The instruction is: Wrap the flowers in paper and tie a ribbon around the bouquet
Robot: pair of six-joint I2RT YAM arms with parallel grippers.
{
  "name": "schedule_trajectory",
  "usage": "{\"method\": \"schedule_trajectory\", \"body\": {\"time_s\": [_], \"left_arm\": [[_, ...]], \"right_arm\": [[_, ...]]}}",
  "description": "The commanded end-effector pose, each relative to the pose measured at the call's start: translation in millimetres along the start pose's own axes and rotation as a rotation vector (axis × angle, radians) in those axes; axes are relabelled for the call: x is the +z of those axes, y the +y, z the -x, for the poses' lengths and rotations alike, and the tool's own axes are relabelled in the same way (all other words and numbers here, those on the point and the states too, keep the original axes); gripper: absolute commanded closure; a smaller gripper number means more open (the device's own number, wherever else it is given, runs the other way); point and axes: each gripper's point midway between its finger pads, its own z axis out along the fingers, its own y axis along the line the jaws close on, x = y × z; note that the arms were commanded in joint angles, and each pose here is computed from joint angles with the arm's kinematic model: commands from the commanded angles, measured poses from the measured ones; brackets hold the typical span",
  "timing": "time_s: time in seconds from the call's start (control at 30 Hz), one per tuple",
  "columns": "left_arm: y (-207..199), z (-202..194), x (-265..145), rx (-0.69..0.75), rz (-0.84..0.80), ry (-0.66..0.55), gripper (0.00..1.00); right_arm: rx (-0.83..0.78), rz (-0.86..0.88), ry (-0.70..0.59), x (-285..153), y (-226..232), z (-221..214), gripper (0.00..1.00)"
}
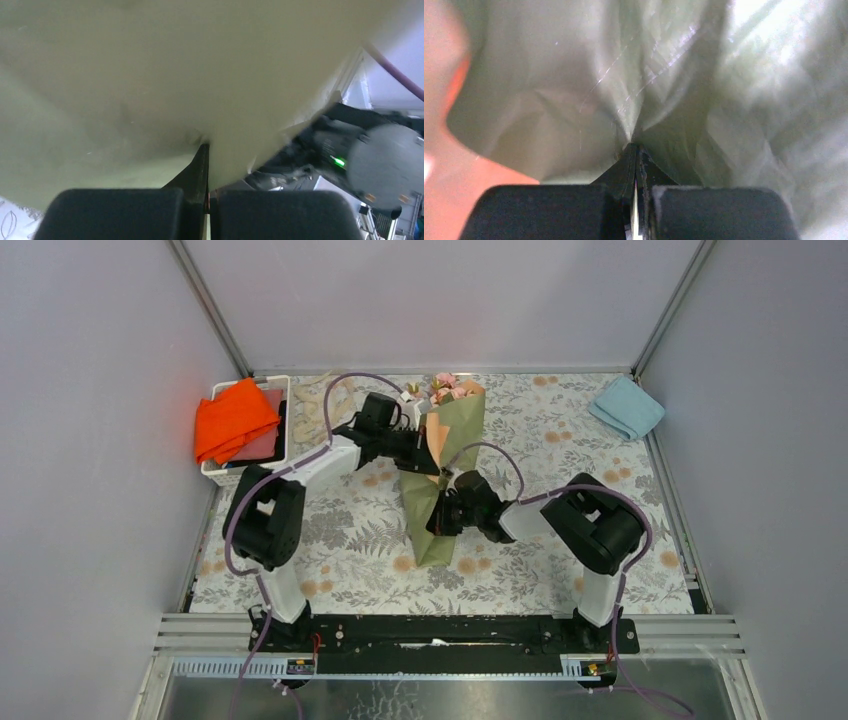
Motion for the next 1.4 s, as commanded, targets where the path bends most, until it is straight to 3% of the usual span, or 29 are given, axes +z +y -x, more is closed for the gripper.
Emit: {"method": "schedule_trajectory", "body": {"time_s": [0.0, 0.33, 0.53, 0.6, 0.7, 0.83, 0.93, 1.03, 1.2, 1.37], "left_arm": [[21, 26, 19, 0.019, 0.051, -0.076, 1.00], [65, -4, 49, 0.014, 0.134, 0.002, 1.00], [75, -14, 59, 0.018, 0.148, 0.032, 1.00], [75, -17, 60, 0.022, 0.148, 0.037, 1.00], [72, -18, 64, 0.038, 0.150, 0.042, 1.00], [65, -17, 66, 0.056, 0.143, 0.042, 1.00], [56, -15, 65, 0.085, 0.139, 0.040, 1.00], [45, -12, 62, 0.133, 0.132, 0.036, 1.00], [13, 9, 60, 0.207, 0.090, 0.004, 1.00], [-29, 24, 69, 0.252, 0.003, -0.007, 1.00]], "right_arm": [[0.061, -0.078, -0.113, -16, -15, 5, 1.00], [0.128, -0.105, -0.160, -46, -4, 9, 0.99], [0.085, -0.229, -0.133, -78, -19, 0, 0.94], [0.074, -0.261, -0.146, -94, -31, 11, 0.89], [0.108, -0.173, -0.145, -107, -42, 41, 0.80], [0.067, -0.246, -0.159, -105, -73, 90, 0.54], [0.088, -0.209, -0.142, -95, -84, 111, 0.50], [0.079, -0.203, -0.130, -82, -96, 119, 0.57], [0.108, -0.115, -0.082, -56, -97, 117, 0.89], [0.125, -0.078, -0.075, -49, -92, 106, 0.95]]}}
